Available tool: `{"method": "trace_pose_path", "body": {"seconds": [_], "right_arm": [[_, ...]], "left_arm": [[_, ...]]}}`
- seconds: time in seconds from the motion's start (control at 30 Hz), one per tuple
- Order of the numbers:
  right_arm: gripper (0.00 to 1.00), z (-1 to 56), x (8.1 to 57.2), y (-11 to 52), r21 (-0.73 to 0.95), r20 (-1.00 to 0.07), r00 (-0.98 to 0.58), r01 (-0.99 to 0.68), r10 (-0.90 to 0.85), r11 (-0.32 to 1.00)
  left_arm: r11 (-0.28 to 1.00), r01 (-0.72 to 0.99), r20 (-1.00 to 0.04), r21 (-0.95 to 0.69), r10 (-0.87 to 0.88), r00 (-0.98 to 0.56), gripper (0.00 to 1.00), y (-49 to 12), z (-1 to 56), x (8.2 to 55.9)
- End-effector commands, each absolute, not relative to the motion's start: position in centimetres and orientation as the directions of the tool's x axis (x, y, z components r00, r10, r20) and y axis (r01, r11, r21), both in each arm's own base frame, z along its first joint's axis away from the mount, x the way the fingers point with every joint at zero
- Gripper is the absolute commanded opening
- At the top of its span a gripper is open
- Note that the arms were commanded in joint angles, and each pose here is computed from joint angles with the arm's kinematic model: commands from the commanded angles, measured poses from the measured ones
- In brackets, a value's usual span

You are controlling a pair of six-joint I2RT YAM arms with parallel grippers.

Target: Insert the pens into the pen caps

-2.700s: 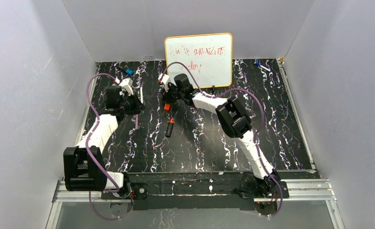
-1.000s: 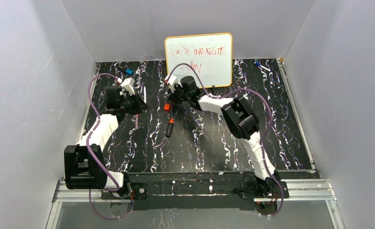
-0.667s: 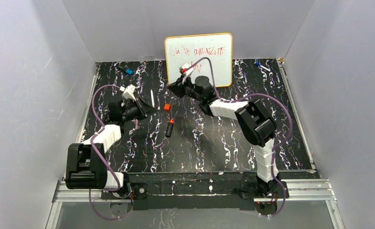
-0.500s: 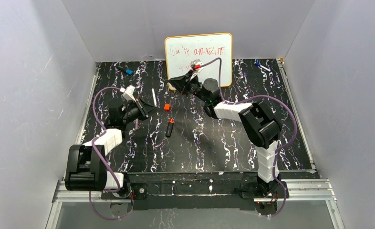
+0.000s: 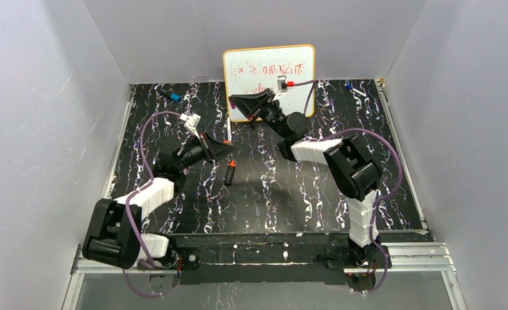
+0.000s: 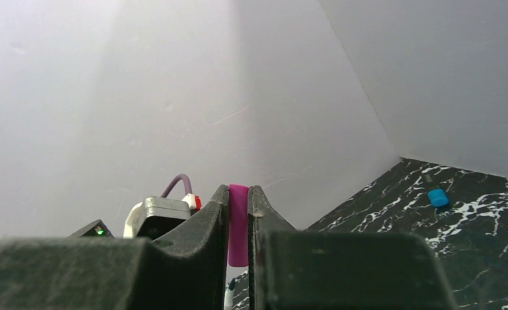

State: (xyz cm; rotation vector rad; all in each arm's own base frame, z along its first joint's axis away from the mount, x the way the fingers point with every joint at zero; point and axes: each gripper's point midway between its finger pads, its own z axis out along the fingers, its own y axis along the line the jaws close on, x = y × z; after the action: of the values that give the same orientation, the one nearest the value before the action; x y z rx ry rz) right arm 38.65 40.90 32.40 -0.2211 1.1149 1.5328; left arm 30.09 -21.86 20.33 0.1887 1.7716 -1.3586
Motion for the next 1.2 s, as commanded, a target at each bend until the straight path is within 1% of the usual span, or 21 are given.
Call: {"method": "trace_pose_path", "body": {"seconds": [0.0, 0.4, 0.73, 1.17], "right_arm": [[0.01, 35.4, 37.0, 39.7, 0.47, -0.628, -0.303, -0.882, 0.717, 0.04], [0.01, 34.1, 37.2, 40.6, 0.505, -0.603, -0.368, -0.863, 0.707, -0.019], [0.01, 34.1, 37.1, 40.8, 0.495, -0.609, -0.368, -0.868, 0.702, -0.025], [0.01, 35.9, 36.3, 40.2, 0.456, -0.606, -0.343, -0.889, 0.717, -0.04]], "left_arm": [[0.385, 0.644, -0.75, -0.661, -0.373, -0.547, 0.0, -21.8, 22.1, 29.5], [0.331, 0.676, -0.751, -0.658, -0.357, -0.556, 0.0, -22.8, 22.9, 28.6], [0.324, 0.675, -0.747, -0.663, -0.354, -0.563, 0.0, -22.9, 22.8, 28.6], [0.323, 0.666, -0.739, -0.672, -0.352, -0.575, 0.0, -22.9, 22.4, 28.6]]}}
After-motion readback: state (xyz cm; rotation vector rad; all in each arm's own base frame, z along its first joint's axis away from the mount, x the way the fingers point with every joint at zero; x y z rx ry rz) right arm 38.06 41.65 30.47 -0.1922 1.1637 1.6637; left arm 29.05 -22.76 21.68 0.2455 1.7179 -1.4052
